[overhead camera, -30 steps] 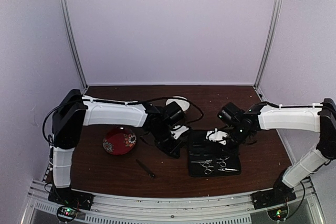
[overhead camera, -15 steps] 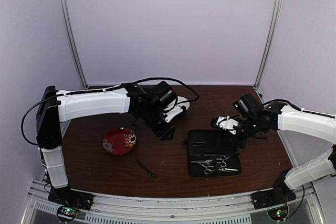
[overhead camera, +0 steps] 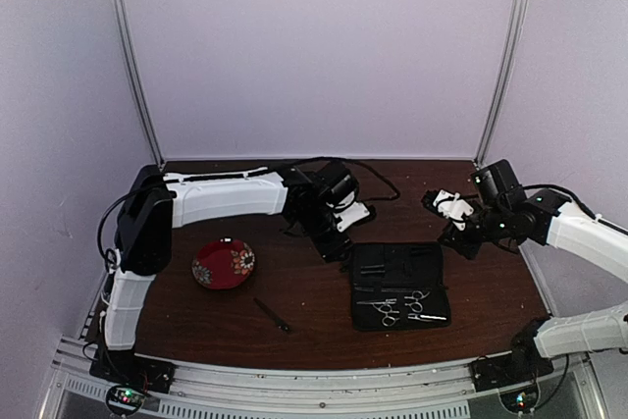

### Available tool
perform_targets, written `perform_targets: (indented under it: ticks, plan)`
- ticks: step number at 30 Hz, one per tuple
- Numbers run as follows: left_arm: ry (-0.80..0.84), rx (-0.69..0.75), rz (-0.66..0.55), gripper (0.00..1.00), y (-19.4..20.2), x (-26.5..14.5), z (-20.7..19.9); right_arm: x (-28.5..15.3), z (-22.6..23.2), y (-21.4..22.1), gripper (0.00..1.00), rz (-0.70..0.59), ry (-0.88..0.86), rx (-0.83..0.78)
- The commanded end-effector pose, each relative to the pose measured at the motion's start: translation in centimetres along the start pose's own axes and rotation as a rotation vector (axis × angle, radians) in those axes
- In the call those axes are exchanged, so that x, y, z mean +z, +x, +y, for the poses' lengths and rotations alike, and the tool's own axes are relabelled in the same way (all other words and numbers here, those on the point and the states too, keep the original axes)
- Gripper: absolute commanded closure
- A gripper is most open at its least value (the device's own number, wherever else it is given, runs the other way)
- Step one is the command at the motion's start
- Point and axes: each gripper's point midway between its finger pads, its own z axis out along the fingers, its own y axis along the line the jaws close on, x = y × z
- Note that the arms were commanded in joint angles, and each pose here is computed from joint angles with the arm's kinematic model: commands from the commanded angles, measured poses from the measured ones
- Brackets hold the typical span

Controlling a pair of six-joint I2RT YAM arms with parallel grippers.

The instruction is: Sort the hair-cutting tools

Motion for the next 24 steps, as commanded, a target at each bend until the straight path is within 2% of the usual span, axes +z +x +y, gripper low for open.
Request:
perform_targets:
  ticks: [1,7,13,24]
  plan:
    - [0.07,-0.068,0.023,0.51,0.3,0.9,0.4,-0.1,-0.8,0.2,0.75,-0.007,0.044,0.009]
    - [0.137,-0.097,0.035,0.6,0.7,2.4,0.0,-0.1,-0.7,0.2,0.76,-0.011,0.041,0.008]
    - [0.197,-0.109,0.048,0.6,1.2,3.3,-0.7,0.0,-0.8,0.3,0.75,-0.007,0.045,0.007]
    - [0.197,-0.134,0.061,0.61,1.4,4.8,-0.2,0.1,-0.8,0.4,0.76,-0.001,0.047,0.004]
